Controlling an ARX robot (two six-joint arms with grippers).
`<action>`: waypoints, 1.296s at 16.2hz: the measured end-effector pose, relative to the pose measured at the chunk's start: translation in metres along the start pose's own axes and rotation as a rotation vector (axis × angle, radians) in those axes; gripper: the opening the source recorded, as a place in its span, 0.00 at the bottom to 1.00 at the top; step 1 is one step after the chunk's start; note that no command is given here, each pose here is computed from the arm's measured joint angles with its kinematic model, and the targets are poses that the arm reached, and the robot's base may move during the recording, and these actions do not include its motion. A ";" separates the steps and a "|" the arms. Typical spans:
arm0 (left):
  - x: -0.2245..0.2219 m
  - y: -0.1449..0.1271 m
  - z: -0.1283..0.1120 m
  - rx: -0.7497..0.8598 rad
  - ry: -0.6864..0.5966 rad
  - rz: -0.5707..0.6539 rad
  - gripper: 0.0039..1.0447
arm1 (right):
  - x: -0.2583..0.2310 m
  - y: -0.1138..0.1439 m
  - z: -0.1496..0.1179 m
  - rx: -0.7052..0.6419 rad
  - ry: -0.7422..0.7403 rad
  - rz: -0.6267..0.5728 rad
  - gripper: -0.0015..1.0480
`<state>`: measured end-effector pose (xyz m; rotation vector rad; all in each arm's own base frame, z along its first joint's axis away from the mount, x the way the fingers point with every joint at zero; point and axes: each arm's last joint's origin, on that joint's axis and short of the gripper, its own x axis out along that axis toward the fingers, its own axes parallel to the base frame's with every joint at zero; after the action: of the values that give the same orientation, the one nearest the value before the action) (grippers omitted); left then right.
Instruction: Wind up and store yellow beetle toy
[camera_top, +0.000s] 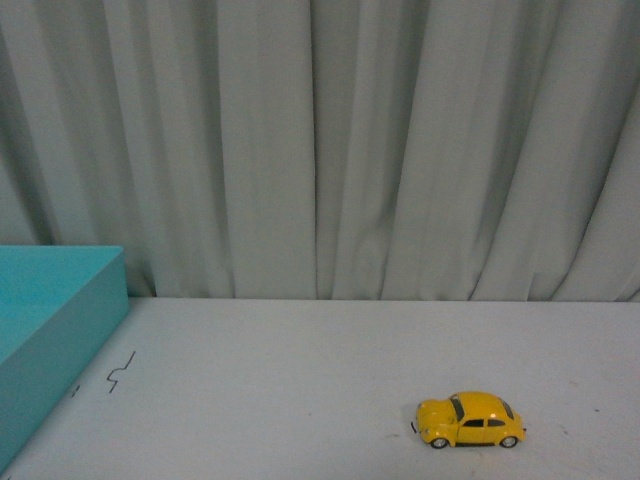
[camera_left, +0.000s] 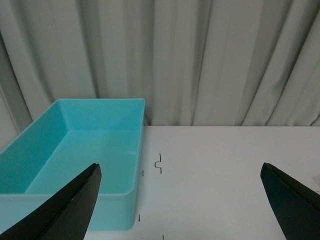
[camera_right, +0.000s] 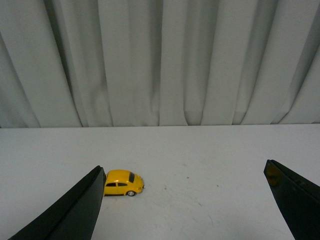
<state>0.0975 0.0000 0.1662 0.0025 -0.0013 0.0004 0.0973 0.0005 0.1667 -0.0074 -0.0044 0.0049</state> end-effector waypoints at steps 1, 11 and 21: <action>0.000 0.000 0.000 0.000 0.000 0.000 0.94 | 0.000 0.000 0.000 0.000 0.001 0.000 0.94; 0.000 0.000 0.000 0.000 0.001 0.000 0.94 | 0.000 0.000 0.000 0.000 0.001 0.000 0.94; 0.000 0.000 0.000 0.000 0.001 0.000 0.94 | 0.020 -0.018 0.021 -0.095 -0.162 -0.237 0.94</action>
<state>0.0975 0.0000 0.1661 0.0025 -0.0006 0.0000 0.1174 -0.0170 0.1881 -0.1017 -0.1676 -0.2318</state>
